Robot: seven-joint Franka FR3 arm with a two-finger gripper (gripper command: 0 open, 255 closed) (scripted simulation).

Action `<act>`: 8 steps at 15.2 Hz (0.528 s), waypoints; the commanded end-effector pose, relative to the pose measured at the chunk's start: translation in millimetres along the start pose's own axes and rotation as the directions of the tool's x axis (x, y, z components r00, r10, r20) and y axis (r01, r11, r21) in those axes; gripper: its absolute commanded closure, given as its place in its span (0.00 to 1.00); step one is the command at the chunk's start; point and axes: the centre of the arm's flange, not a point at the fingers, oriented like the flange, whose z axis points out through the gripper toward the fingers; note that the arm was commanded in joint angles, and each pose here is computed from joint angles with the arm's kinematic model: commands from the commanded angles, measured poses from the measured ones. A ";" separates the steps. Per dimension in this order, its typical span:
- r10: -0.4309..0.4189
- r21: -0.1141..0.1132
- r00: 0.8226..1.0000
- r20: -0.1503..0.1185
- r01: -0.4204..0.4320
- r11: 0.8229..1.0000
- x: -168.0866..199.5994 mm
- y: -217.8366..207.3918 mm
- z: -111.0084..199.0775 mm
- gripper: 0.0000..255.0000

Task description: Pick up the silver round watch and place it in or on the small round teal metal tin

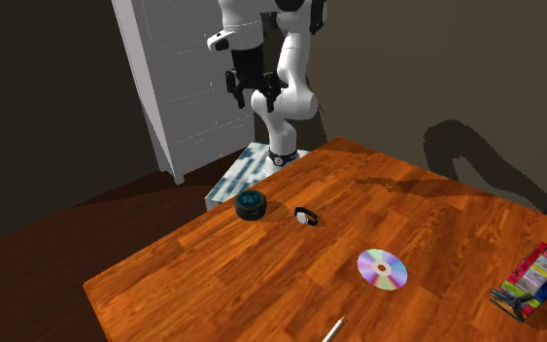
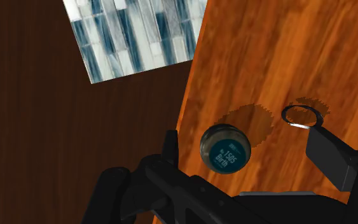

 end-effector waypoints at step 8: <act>0.009 -0.107 0.997 -0.075 -0.017 0.994 8.4 -79.4 66.2 0.00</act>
